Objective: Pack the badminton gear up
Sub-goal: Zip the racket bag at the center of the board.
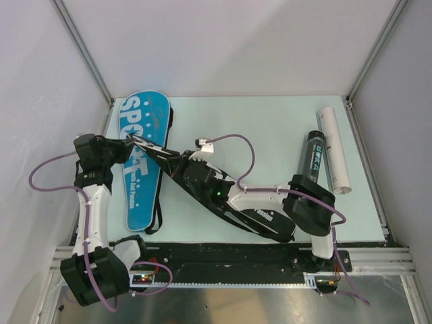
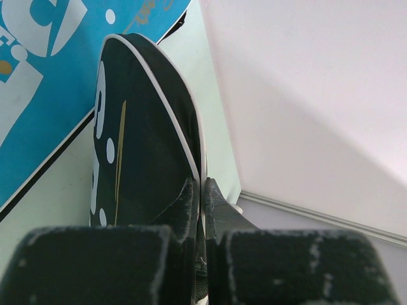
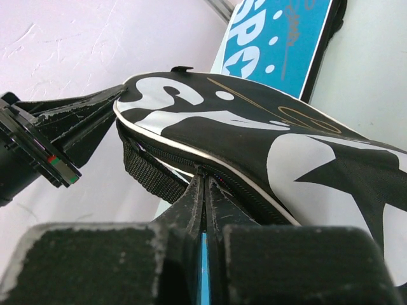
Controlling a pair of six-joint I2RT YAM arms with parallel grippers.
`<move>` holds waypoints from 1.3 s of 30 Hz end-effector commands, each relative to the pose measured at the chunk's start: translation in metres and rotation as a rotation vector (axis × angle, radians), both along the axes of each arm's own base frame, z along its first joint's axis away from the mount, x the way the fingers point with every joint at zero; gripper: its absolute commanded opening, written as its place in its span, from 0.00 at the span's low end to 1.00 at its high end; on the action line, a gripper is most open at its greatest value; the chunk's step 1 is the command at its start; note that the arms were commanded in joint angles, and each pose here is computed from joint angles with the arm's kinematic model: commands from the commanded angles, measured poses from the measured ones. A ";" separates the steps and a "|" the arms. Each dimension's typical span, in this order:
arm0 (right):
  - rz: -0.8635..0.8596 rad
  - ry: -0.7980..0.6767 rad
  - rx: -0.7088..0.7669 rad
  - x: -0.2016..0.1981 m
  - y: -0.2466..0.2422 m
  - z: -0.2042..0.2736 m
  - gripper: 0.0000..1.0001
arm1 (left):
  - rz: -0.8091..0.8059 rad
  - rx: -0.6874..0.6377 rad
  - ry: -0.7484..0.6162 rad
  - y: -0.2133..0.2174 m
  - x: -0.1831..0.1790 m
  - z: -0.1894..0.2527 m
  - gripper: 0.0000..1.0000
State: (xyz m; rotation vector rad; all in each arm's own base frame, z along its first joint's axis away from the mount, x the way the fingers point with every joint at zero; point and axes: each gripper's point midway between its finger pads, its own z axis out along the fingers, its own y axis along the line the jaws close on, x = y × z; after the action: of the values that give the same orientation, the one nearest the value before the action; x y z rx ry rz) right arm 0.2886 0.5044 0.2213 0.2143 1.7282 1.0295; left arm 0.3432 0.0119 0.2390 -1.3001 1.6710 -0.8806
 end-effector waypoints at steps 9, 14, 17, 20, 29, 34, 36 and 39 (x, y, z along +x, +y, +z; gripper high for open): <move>0.088 -0.034 0.041 -0.017 -0.018 0.023 0.00 | 0.005 0.013 -0.039 0.002 0.001 0.014 0.00; 0.173 -0.062 -0.025 -0.036 -0.023 0.021 0.00 | 0.011 0.029 -0.042 0.005 0.003 0.016 0.00; 0.191 -0.046 -0.066 -0.041 -0.032 0.011 0.00 | 0.019 0.040 -0.046 0.007 0.005 0.020 0.00; 0.210 -0.038 -0.111 -0.044 -0.039 0.004 0.00 | 0.029 0.053 -0.048 0.010 0.007 0.022 0.00; 0.294 0.017 -0.261 -0.061 -0.058 -0.014 0.00 | 0.049 0.128 -0.077 0.021 0.013 0.043 0.00; 0.325 0.077 -0.363 -0.077 -0.083 -0.028 0.00 | 0.035 0.158 -0.085 0.022 0.016 0.051 0.00; 0.347 0.104 -0.393 -0.088 -0.093 -0.035 0.00 | 0.027 0.170 -0.089 0.023 0.017 0.054 0.00; 0.371 0.159 -0.445 -0.104 -0.110 -0.052 0.00 | 0.018 0.195 -0.099 0.024 0.017 0.060 0.00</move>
State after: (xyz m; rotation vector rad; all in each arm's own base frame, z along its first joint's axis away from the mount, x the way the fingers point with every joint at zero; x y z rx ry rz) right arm 0.2137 0.4255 0.1968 -0.2264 2.0073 0.9626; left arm 0.3437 0.0115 0.2466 -1.2515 1.7712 -0.8150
